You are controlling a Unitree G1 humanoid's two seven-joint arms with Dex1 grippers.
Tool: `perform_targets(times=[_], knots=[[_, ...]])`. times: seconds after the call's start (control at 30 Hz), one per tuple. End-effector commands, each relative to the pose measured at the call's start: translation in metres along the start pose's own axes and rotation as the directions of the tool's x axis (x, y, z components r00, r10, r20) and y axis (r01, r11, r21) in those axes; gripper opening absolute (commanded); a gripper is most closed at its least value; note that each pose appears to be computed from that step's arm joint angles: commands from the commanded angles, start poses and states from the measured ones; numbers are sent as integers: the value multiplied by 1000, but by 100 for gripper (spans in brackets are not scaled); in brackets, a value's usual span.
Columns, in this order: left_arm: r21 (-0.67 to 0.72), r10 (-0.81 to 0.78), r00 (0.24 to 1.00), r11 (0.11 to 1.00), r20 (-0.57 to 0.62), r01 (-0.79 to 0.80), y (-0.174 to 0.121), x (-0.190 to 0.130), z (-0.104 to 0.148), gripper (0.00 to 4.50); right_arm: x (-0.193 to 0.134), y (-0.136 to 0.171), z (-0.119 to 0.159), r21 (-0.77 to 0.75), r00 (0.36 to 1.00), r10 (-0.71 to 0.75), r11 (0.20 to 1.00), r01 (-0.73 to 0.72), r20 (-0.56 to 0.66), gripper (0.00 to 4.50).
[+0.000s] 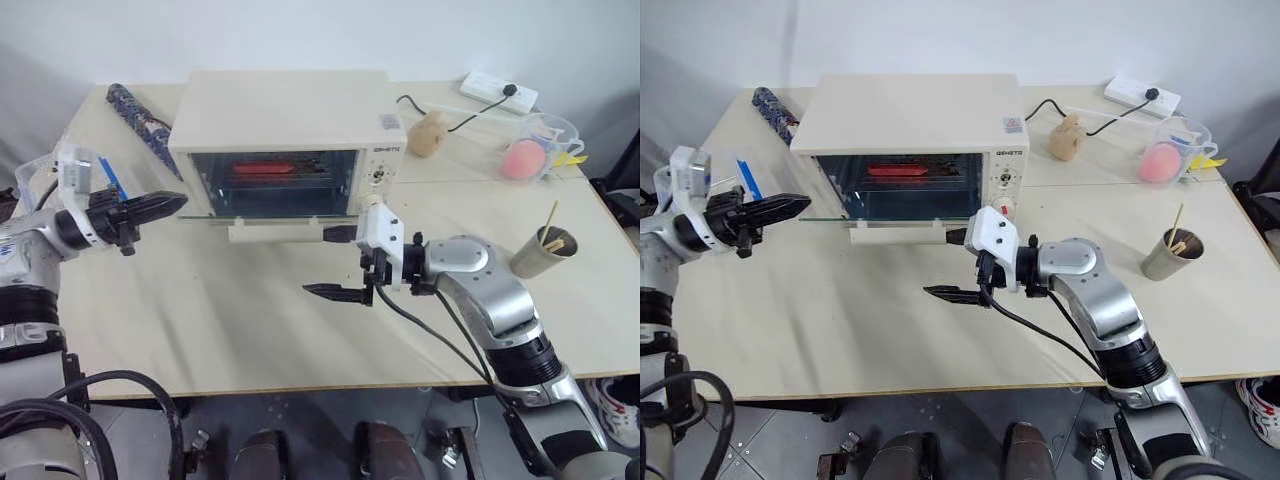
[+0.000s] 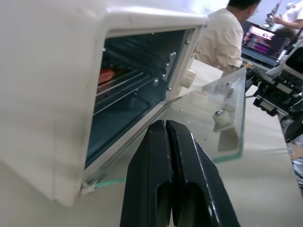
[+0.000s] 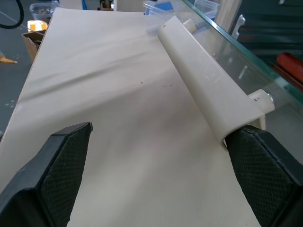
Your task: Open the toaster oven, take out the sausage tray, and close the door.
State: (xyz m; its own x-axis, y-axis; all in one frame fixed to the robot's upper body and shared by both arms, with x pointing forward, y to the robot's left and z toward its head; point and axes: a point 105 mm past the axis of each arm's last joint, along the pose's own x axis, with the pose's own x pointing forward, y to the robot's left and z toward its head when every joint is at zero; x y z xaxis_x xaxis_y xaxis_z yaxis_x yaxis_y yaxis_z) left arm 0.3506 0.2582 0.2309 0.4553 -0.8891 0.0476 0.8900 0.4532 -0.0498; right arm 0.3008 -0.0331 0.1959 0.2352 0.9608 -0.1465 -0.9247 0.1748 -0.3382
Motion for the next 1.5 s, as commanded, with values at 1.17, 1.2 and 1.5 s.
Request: perform_targets(times=[1.17,1.2,1.5], knots=[[34,-131,915,987,-382,155,-23,22,-79,4,-34,-36,33,-191,957,-276,948,254,-94,450],[45,-110,920,990,-377,137,-21,22,-78,4,-28,-36,33,-204,958,-272,947,250,-88,450],[21,18,972,1000,-234,-13,-16,20,-70,21,14,-43,33,-302,947,-319,908,291,-47,450]])
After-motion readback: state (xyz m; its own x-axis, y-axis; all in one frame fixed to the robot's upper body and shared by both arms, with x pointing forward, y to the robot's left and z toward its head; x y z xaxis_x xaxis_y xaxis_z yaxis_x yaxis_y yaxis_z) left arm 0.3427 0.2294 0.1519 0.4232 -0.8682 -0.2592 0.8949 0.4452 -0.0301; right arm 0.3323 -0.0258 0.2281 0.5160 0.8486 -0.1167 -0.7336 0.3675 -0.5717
